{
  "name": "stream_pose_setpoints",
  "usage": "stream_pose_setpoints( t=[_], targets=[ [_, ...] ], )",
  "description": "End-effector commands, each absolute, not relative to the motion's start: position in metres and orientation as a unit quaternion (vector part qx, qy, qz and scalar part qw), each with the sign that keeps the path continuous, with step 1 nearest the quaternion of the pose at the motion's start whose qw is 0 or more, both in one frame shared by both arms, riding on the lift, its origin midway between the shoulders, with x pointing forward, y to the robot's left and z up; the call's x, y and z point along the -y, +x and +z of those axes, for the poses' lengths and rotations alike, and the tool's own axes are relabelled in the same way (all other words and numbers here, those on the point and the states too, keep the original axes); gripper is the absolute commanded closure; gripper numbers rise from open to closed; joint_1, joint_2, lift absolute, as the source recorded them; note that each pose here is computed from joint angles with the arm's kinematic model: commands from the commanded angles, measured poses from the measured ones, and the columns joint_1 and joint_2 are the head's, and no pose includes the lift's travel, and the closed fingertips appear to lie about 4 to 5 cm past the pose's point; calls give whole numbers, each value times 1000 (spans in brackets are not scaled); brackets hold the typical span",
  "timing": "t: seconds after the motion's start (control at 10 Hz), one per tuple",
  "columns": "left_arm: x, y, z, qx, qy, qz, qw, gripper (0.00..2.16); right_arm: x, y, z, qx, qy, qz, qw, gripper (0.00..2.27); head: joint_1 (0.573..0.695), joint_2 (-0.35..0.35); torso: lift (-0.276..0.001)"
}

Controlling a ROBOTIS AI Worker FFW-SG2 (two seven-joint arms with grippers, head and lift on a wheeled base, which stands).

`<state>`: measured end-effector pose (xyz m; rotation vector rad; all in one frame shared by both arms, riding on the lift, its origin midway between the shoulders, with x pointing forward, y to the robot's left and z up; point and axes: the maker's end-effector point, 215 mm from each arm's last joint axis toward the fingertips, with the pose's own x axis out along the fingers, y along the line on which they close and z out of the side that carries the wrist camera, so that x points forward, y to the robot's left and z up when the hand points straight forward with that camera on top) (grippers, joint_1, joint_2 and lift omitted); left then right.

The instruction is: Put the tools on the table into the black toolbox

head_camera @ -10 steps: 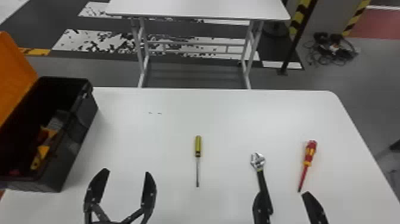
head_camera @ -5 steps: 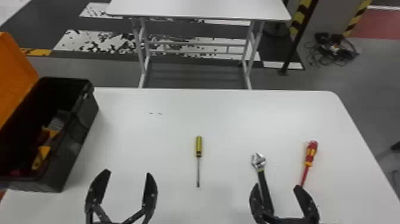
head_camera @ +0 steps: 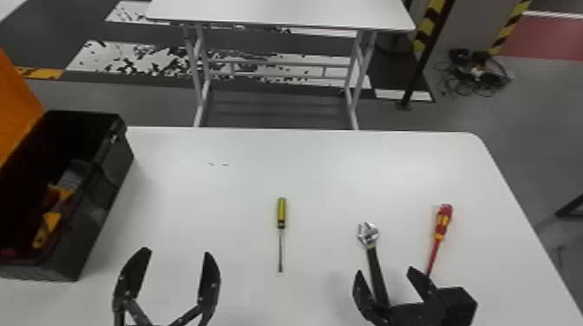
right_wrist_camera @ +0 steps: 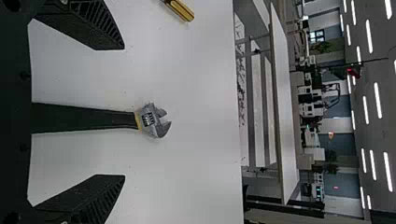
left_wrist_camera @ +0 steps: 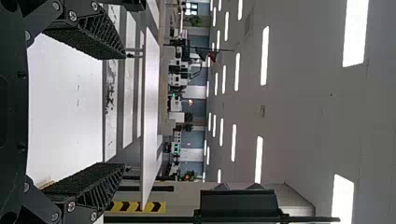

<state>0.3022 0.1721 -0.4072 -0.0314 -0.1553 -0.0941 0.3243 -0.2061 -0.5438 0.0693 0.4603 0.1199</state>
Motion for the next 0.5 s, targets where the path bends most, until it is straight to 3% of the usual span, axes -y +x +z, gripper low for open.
stream_pose_setpoints(
  t=[0.0,0.4],
  targets=[
    [-172,302,-407,77,-16,-47,996,188,207,323,-559,-259,42,64,963,12,695,-65,-75],
    [-172,303,-409,75,-15,-47,996,184,204,319,-568,-284,51,71,955,66,695,-62,-75]
  ],
)
